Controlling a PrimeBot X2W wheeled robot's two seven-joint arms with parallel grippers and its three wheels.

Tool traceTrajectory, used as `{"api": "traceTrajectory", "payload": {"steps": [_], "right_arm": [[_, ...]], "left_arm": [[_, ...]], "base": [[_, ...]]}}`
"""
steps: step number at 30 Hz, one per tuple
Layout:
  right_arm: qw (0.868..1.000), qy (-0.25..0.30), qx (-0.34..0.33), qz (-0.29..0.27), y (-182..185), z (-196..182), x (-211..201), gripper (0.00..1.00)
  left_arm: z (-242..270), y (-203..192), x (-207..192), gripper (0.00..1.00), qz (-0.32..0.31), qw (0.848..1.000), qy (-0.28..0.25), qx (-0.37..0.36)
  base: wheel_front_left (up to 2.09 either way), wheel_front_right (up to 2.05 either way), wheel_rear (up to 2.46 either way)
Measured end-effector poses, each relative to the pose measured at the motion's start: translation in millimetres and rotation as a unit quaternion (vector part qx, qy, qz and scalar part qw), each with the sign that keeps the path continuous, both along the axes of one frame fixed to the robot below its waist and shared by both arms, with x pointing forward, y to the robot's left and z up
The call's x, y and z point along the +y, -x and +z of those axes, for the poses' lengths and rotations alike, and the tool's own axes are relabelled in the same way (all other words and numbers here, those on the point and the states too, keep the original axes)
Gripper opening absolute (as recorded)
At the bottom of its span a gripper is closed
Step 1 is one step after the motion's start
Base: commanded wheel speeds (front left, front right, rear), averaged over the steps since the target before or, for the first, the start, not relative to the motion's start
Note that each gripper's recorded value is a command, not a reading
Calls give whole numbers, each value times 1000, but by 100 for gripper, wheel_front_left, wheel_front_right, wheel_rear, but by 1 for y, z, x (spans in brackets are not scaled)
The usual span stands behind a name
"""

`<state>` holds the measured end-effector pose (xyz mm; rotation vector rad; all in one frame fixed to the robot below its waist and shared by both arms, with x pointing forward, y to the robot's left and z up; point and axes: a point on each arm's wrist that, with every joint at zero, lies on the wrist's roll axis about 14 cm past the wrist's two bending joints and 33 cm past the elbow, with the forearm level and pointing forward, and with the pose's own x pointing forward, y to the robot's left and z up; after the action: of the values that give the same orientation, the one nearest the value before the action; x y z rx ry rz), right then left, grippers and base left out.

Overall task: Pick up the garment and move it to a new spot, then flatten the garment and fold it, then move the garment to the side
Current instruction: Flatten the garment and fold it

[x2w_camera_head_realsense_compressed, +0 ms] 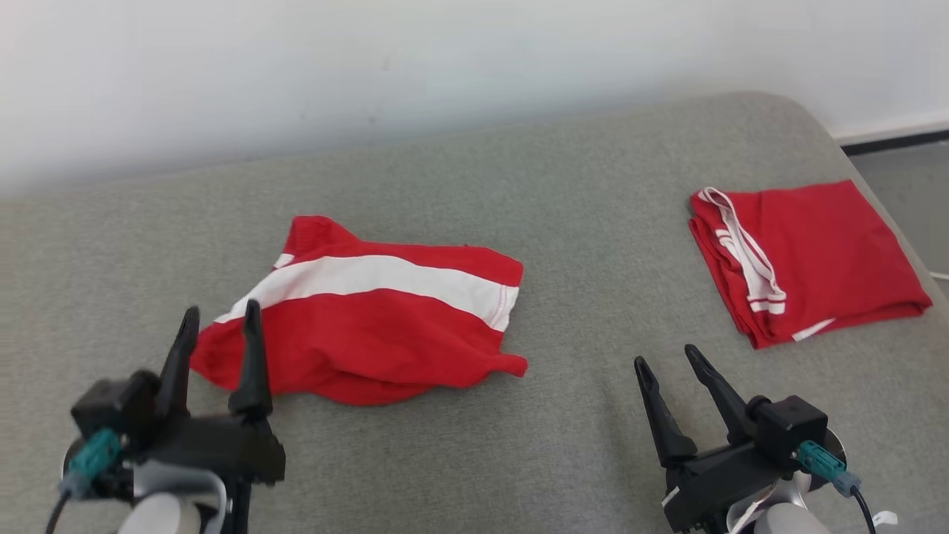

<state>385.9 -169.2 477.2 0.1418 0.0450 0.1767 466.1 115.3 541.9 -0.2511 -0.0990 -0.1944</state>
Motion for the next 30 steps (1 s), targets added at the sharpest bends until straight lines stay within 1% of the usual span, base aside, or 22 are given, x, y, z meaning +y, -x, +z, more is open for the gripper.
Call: {"api": "traceTrajectory", "payload": {"steps": [2, 5, 9, 15, 19, 26, 30], "right_arm": [[1000, 2, -2, 5, 1, 1, 2, 100], [1000, 4, -6, 14, 2, 5, 8, 100], [1000, 5, -13, 27, 3, 10, 16, 100], [999, 3, -8, 46, 7, 8, 30, 100], [999, 2, -10, 53, 7, 10, 35, 100], [998, 2, -11, 58, 5, 11, 39, 100], [998, -12, 8, 53, 0, 8, 39, 100]], "left_arm": [[4, 14, 8, 100, 13, 1000, 3, -11], [2, 37, 19, 100, 25, 999, -16, -19], [-11, 64, 33, 100, 45, 999, -18, -6], [-21, 94, 47, 100, 72, 997, -16, 3], [-23, 103, 51, 100, 75, 997, -21, 3], [-21, 105, 52, 100, 71, 997, -27, -4], [-20, 106, 52, 100, 70, 997, -26, -6]], "base": [[0, 0, 0], [0, 0, 0], [0, 0, 0], [0, 0, 0], [0, 0, 0], [0, 0, 0], [0, 0, 0]]}}
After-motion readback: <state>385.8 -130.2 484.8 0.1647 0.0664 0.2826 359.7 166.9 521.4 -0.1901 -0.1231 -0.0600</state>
